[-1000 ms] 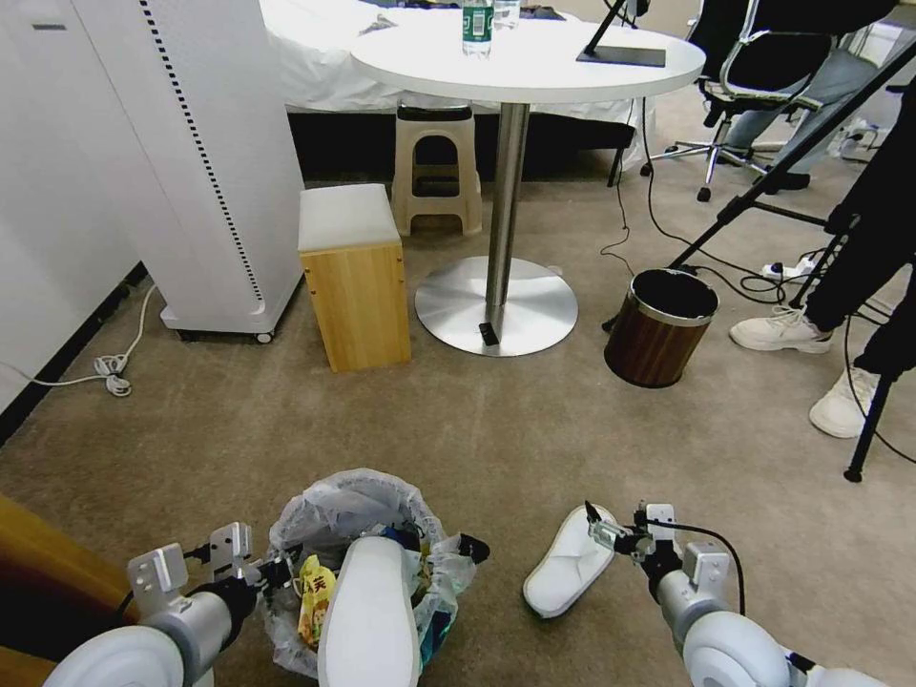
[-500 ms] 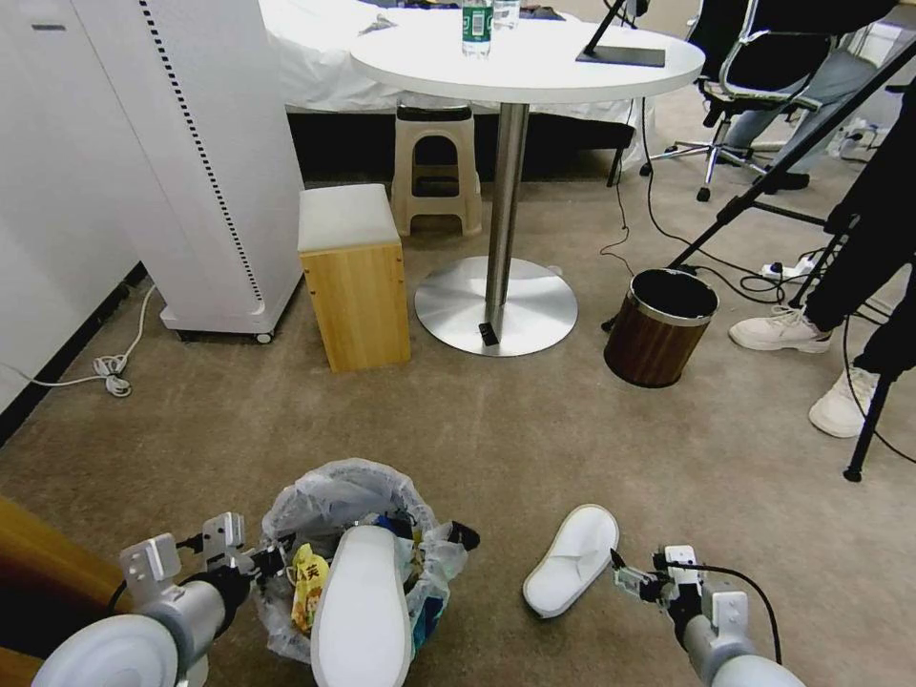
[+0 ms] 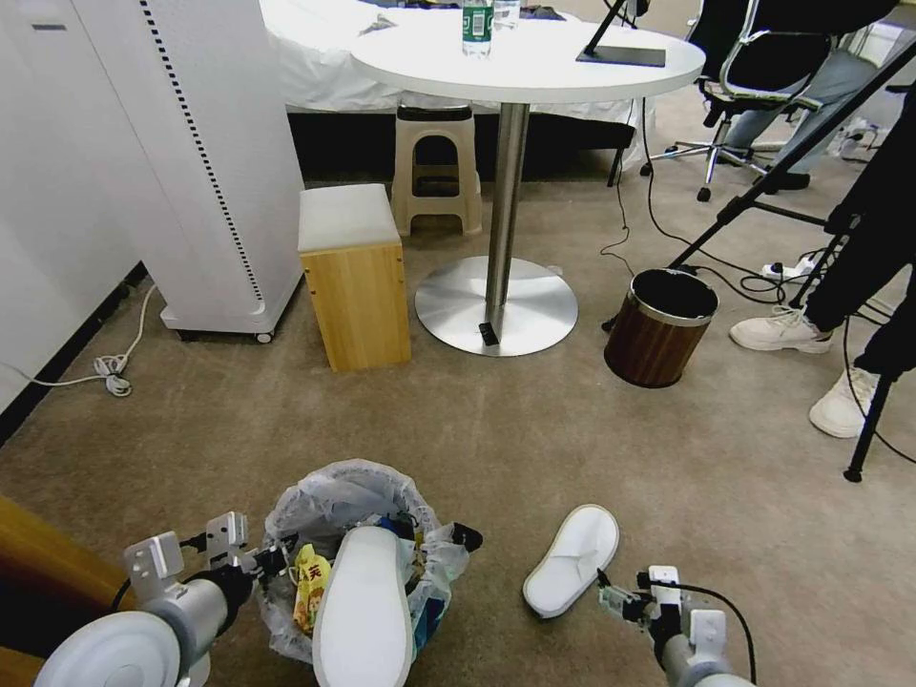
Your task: Pick up the trash bin and place the garbage on the floor into it.
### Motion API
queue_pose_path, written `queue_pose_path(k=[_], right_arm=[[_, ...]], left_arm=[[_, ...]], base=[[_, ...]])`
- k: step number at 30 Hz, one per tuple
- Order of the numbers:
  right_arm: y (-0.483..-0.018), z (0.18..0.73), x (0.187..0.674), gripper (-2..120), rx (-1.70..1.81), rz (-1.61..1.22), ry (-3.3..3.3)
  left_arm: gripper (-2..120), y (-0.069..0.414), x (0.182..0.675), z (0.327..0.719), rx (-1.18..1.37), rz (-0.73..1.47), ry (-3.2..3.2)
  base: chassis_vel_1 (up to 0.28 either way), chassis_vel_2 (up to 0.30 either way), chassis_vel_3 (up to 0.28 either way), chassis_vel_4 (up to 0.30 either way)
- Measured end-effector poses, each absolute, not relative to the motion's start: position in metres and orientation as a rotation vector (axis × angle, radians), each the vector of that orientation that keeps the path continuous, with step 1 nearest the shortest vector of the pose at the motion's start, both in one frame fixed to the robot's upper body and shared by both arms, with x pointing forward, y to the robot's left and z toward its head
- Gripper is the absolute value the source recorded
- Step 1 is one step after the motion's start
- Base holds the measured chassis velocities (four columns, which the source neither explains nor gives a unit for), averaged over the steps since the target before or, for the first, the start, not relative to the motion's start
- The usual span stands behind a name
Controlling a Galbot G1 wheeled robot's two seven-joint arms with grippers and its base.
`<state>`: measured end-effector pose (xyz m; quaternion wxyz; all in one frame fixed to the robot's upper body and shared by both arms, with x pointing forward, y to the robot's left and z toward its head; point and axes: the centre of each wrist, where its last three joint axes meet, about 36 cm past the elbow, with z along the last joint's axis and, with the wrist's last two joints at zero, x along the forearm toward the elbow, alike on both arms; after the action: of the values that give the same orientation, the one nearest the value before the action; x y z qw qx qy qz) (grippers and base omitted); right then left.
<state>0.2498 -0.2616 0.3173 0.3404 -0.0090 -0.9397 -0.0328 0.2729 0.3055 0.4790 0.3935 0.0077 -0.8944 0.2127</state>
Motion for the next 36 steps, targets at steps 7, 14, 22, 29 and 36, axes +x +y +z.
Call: queue_pose_path(k=[7,14,22,29,36], right_arm=[[-0.245,0.316,0.257,98,-0.042,-0.219,-2.439],[-0.229,0.307,0.266,96,-0.053,-0.311,-2.444],[-0.222,0.303,0.266,90,-0.084,-0.342,-2.438],[-0.219,0.299,0.266,91,-0.110,-0.361,-2.435],[-0.224,0.301,0.283,96,-0.128,-0.377,-2.451]], left_arm=[[0,0.305,0.271,0.477,0.023,0.540,-2.260],[0,0.305,0.268,0.476,0.035,0.532,-2.254],[0,0.305,0.267,0.479,0.042,0.528,-2.259],[0,0.305,0.265,0.478,0.048,0.528,-2.253],[0,0.305,0.263,0.478,0.050,0.525,-2.251]], base=[[0.000,0.000,0.000,0.000],[0.000,0.000,0.000,0.000],[0.000,0.000,0.000,0.000],[0.000,0.000,0.000,0.000],[0.000,0.000,0.000,0.000]])
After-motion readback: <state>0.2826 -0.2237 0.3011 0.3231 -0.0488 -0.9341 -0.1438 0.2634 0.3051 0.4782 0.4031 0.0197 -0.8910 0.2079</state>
